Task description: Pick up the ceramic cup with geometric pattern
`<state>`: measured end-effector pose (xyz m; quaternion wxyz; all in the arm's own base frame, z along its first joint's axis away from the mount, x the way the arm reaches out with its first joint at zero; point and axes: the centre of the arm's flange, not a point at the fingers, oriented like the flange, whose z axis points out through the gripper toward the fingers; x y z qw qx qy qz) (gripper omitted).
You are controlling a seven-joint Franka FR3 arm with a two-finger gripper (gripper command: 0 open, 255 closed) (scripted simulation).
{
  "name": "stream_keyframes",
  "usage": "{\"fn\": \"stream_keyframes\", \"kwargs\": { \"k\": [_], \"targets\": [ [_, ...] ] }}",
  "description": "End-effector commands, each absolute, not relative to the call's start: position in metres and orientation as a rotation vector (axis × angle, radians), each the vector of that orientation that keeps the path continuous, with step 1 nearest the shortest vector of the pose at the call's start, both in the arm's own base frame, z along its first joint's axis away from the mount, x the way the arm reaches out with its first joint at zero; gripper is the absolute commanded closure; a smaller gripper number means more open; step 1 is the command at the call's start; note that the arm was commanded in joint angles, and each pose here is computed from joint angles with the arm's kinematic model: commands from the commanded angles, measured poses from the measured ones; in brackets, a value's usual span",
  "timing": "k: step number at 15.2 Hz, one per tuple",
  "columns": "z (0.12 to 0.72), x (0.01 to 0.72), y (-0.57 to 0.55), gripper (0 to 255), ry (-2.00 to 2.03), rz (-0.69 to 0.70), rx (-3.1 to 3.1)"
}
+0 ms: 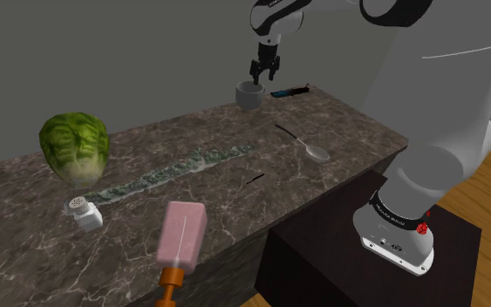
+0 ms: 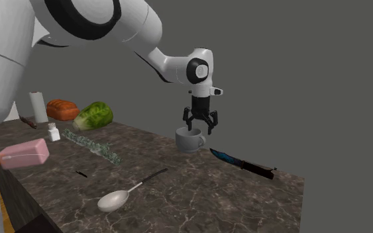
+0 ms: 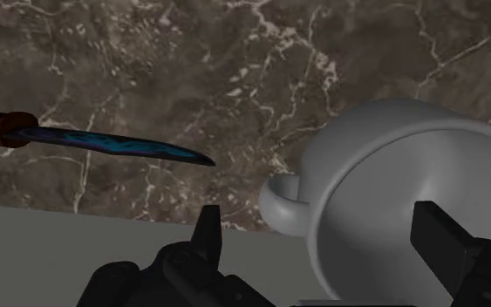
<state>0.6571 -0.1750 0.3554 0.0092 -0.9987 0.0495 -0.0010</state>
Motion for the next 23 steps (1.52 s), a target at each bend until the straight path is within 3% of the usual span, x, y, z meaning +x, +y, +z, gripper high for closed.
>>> {"fn": "stream_keyframes", "kwargs": {
  "k": [1,10,11,23],
  "targets": [
    [0.347,0.670,-0.183,0,0.152,0.000,-3.121],
    [0.307,0.670,-0.183,0,0.152,0.000,-3.121],
    [0.310,0.669,-0.183,255,0.152,0.000,-3.121],
    [0.323,0.671,-0.183,255,0.152,0.000,-3.121]
  ]
}}
